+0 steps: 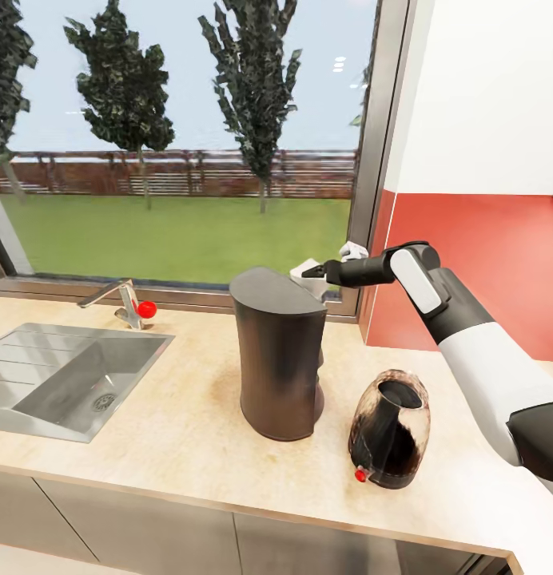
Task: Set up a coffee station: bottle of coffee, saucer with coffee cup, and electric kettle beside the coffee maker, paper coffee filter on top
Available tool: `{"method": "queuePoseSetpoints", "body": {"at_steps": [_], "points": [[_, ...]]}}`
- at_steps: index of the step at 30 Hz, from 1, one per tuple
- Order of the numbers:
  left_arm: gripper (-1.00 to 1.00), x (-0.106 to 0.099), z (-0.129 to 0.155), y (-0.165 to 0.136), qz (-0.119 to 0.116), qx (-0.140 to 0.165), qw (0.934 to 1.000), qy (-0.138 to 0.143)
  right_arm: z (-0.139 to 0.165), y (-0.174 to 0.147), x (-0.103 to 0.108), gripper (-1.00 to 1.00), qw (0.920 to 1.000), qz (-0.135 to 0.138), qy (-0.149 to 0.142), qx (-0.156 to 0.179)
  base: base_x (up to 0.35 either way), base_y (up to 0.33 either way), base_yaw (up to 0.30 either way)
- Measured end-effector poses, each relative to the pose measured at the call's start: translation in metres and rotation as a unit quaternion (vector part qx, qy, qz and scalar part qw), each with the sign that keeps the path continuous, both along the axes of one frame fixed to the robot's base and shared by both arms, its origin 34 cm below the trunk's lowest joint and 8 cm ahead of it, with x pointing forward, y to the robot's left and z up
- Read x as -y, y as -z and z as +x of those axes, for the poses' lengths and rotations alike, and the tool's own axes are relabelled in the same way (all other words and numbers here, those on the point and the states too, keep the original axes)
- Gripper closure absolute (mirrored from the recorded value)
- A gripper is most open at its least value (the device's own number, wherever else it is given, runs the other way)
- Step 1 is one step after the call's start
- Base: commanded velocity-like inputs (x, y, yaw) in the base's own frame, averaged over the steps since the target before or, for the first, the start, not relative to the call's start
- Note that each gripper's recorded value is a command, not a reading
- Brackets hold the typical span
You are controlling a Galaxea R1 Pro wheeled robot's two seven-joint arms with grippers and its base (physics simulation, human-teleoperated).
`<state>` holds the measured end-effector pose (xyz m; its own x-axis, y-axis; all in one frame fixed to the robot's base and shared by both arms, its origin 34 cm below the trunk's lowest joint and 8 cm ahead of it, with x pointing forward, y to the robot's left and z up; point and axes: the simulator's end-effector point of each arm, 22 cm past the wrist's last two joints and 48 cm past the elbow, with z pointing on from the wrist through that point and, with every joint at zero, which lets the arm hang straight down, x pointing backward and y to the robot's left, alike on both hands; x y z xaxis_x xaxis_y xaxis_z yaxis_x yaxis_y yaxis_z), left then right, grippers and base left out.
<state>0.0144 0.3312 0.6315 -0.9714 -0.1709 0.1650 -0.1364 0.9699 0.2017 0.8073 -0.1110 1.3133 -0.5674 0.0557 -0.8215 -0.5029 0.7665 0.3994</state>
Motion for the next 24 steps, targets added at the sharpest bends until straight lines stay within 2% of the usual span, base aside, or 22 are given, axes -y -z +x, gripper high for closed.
{"method": "queuePoseSetpoints", "body": {"at_steps": [7, 10, 13, 24], "points": [[-1.00, 0.000, 0.000, 0.000, 0.000, 0.000, 1.0000, 0.000, 0.002, -0.002, 0.003, -1.00, 1.0000, -0.002, 0.006, 0.003, 0.000, 0.000, 0.000], [-1.00, 0.000, 0.000, 0.000, 0.000, 0.000, 1.0000, 0.000, 0.009, -0.006, 0.016, -1.00, 0.9994, -0.002, 0.033, 0.005, 0.000, 0.000, 0.000], [-1.00, -0.001, 0.000, 0.000, 0.000, 0.000, 1.0000, 0.000, 0.012, -0.006, 0.021, -1.00, 0.9989, -0.006, 0.046, 0.006, 0.000, 0.000, 0.000], [-1.00, -0.001, 0.000, 0.000, 0.000, 0.000, 1.0000, 0.000, 0.013, -0.016, 0.022, -1.00, 0.9987, -0.006, 0.048, 0.014, 0.000, 0.000, 0.000]]}}
